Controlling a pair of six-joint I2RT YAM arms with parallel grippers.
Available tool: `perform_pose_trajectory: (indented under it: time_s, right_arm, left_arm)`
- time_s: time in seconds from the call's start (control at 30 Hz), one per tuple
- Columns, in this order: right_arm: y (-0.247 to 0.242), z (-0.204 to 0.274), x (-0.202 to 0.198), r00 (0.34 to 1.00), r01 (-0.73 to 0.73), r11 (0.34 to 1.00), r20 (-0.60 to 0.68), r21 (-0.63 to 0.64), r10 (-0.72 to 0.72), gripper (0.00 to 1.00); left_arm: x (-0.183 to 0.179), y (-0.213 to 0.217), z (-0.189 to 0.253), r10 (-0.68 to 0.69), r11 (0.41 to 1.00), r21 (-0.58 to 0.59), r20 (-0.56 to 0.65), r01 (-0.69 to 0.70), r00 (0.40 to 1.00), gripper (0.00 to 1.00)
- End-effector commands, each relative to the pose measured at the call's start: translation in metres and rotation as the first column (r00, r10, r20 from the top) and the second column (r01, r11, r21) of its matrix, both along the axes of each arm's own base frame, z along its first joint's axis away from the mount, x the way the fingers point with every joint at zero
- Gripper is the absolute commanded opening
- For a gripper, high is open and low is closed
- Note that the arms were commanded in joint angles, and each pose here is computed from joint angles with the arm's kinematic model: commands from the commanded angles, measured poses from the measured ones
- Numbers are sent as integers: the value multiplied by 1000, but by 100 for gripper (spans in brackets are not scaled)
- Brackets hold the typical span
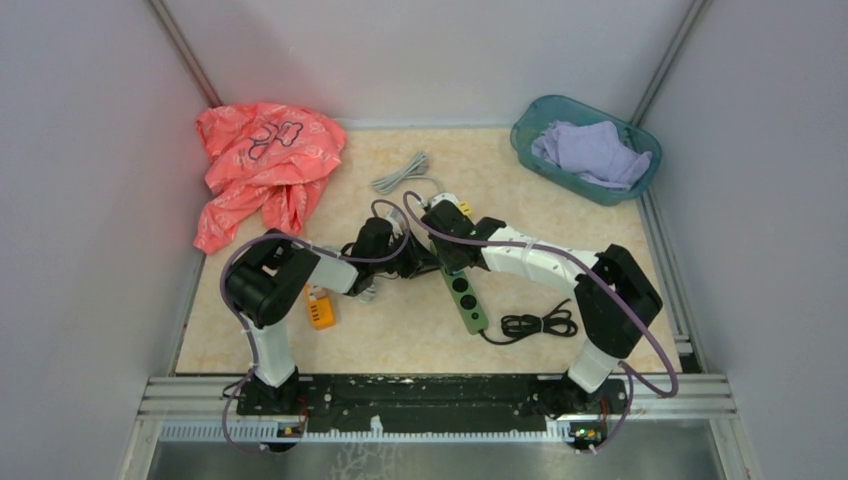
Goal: Insert the plug
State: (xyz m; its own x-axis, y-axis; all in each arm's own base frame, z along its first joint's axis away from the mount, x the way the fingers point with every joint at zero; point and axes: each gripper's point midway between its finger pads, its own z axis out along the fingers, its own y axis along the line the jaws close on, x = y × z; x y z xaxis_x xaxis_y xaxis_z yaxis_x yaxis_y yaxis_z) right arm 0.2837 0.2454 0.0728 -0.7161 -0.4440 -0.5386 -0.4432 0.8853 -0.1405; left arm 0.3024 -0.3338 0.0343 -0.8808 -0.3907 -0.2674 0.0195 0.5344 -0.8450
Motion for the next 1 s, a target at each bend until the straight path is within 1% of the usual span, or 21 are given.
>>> perform_pose_trajectory:
  time_s: [0.0, 0.2, 0.43, 0.57, 0.67, 0.7, 0.87, 0.97]
  right_arm:
    - [-40, -97, -69, 938, -57, 988, -348, -146, 2, 0]
    - [-66, -103, -69, 921, 30, 991, -381, -130, -78, 0]
    - [-46, -104, -71, 925, -32, 990, -380, -140, -24, 0]
    - [-33, -88, -61, 947, -29, 993, -321, -112, -9, 0]
    - [-17, -63, -47, 972, -25, 998, -234, -65, 9, 0]
    - [-11, -56, -43, 977, -29, 998, -212, -48, 18, 1]
    - [8, -19, -21, 996, -13, 1000, -89, 18, 15, 23]
    - [13, 8, -11, 1000, -1, 997, -14, 78, 2, 31]
  left_arm:
    - [-11, 4, -28, -4, 997, 76, -58, 8, 998, 31]
    - [-11, 4, -27, -4, 997, 76, -56, 8, 998, 31]
    - [-11, 4, -26, -2, 997, 75, -54, 6, 999, 31]
    - [-10, 5, -26, 1, 997, 77, -52, 3, 999, 31]
    - [-10, 4, -26, 1, 997, 78, -52, 3, 999, 31]
    - [-10, 4, -27, 0, 997, 78, -54, 4, 999, 31]
    - [-10, 4, -27, 1, 997, 80, -56, 4, 998, 32]
    - [-10, 5, -24, 1, 997, 80, -48, 3, 999, 36]
